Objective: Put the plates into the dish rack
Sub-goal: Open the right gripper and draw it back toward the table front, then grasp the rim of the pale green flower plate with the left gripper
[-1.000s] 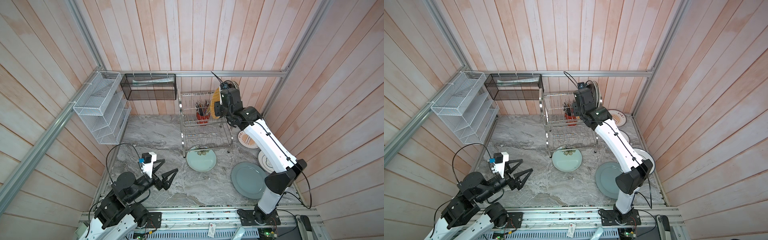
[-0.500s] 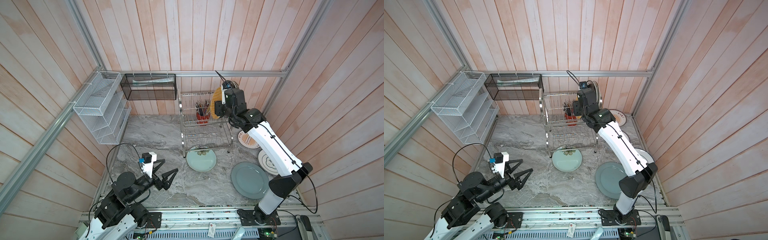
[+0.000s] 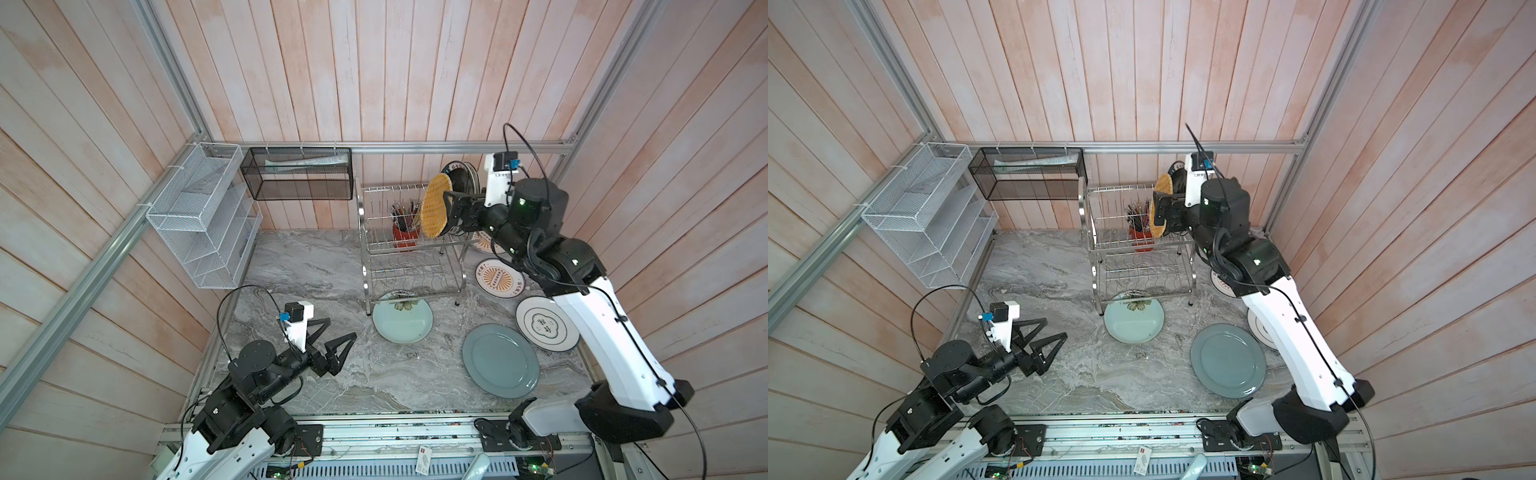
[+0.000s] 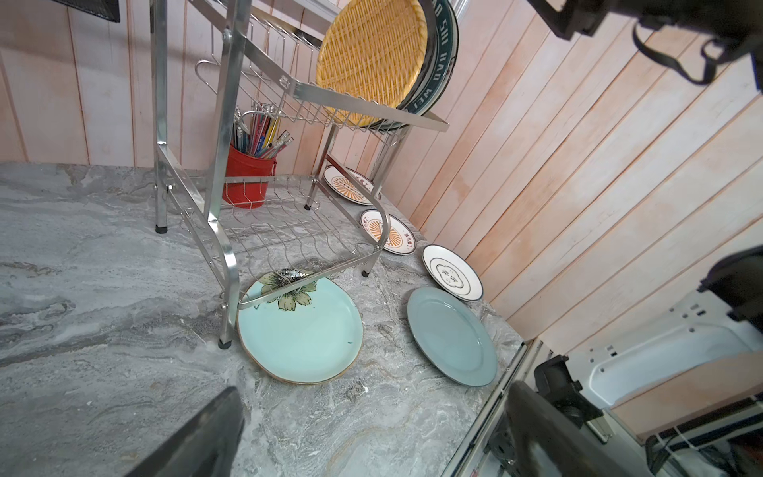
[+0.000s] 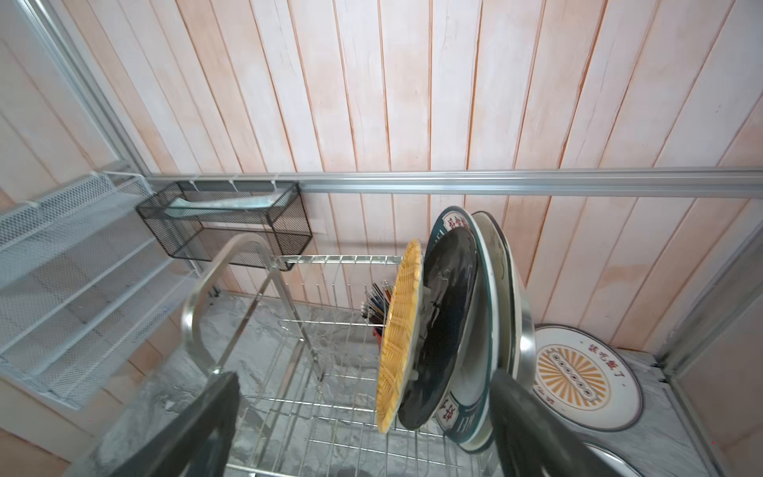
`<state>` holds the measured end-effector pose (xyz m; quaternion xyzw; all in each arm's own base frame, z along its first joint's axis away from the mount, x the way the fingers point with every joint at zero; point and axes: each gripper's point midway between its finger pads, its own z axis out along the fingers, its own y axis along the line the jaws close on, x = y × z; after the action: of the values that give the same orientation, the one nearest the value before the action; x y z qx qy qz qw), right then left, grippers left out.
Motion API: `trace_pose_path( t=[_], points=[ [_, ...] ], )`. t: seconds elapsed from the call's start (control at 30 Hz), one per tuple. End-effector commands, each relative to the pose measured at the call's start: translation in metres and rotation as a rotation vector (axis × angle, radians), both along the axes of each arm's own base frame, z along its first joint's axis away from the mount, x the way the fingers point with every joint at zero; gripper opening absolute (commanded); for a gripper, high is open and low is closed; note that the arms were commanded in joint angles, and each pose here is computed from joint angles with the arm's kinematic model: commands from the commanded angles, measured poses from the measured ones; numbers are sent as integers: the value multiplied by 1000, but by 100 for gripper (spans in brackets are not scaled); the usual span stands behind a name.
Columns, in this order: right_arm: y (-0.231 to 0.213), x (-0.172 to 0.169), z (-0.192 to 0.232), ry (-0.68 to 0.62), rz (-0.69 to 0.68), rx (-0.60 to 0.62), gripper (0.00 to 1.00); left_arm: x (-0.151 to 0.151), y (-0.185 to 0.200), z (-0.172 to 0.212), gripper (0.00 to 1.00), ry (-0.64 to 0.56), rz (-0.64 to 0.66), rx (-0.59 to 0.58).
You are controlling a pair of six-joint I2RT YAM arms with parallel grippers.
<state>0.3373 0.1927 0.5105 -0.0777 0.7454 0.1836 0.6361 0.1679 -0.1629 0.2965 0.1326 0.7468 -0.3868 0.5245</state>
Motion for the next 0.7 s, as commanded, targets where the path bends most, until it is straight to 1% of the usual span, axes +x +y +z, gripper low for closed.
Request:
trace_pose_path(
  t=[0.0,0.13,0.2,0.27,0.33,0.4,0.47,0.57,0.67],
  points=[
    [3,-31,-13,20,108,63,97,5,0,-20,100,115,40,-72],
    [-12,-68,-61,84,155,92,98,5,-14,-52,100,269,8,-178],
    [-18,-81,-81,111,168,111,98,5,-26,-66,100,341,-33,-239],
    [-19,-92,-111,165,190,121,98,8,-37,-86,100,418,-47,-274],
    [-23,-103,-136,198,199,146,98,13,-47,-109,100,490,-35,-275],
    [-29,-110,-155,214,188,167,98,20,-53,-135,100,569,20,-265],
    [-33,-113,-174,238,177,167,98,28,-57,-159,97,651,75,-265],
    [-32,-116,-202,295,178,164,98,40,-66,-180,92,722,130,-251],
    [-32,-119,-224,334,176,172,98,51,-73,-191,87,762,171,-246]
  ],
)
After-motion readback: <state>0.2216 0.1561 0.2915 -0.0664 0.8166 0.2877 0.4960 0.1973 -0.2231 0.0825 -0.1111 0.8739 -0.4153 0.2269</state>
